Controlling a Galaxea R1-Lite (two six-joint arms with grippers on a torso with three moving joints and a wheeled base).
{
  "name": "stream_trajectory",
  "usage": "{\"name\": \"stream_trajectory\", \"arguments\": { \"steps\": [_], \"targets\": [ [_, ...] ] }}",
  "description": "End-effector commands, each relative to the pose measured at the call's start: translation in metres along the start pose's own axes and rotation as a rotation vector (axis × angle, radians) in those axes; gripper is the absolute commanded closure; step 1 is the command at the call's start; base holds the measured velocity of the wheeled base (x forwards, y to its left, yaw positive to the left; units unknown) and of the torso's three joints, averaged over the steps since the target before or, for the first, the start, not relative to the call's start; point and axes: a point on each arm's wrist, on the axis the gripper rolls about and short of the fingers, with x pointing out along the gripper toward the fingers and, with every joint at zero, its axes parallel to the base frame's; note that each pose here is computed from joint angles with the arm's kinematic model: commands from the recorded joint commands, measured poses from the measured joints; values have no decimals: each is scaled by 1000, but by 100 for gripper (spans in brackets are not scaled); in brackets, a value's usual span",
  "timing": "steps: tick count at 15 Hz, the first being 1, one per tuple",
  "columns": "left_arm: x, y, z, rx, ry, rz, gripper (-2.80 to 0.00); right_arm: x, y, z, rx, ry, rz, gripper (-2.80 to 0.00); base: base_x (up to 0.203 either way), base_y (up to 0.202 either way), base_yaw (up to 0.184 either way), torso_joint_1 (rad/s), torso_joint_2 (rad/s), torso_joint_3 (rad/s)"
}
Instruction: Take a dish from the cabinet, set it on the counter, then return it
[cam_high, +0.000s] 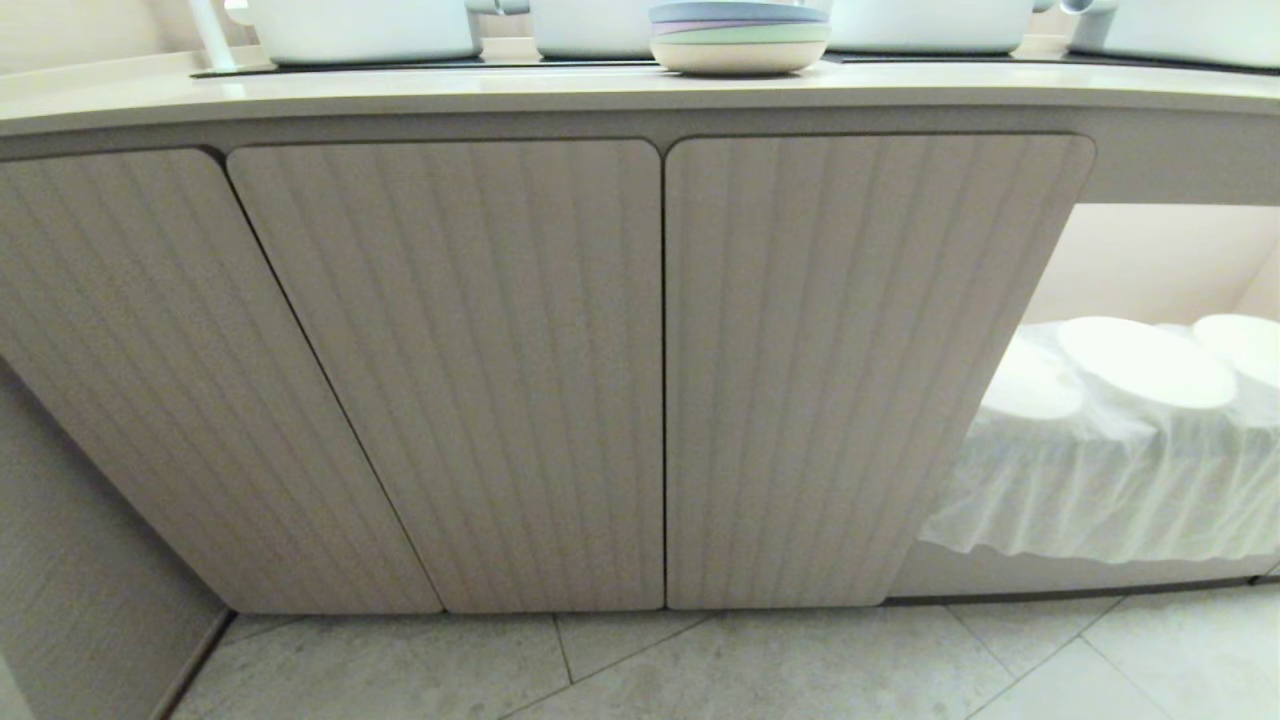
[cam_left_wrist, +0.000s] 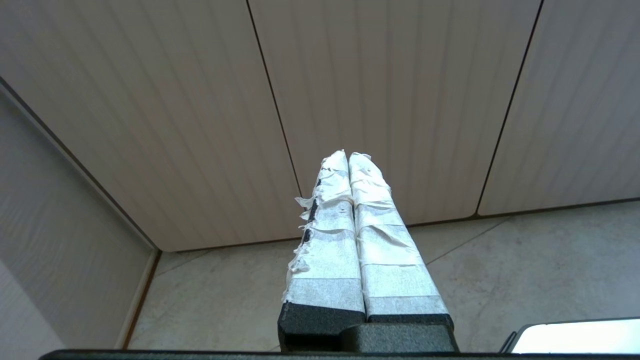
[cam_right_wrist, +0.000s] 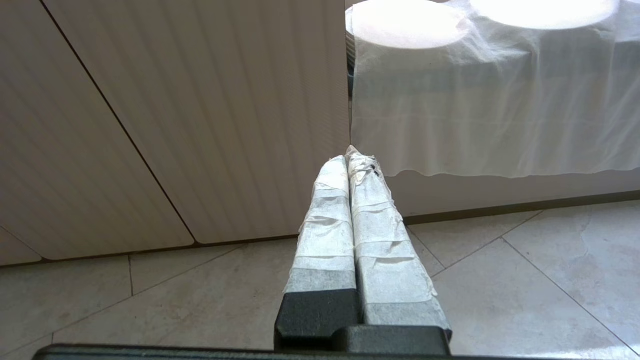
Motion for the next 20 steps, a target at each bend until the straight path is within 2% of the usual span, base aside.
{"name": "stream_trajectory", "arguments": {
  "steps": [1,20],
  "targets": [
    [0,0,0,1,-1,0,0,0,0,0,0,-1,0,0,0,0,0,0,0,0],
    [0,0,0,1,-1,0,0,0,0,0,-6,-1,0,0,0,0,0,0,0,0]
  ]
}}
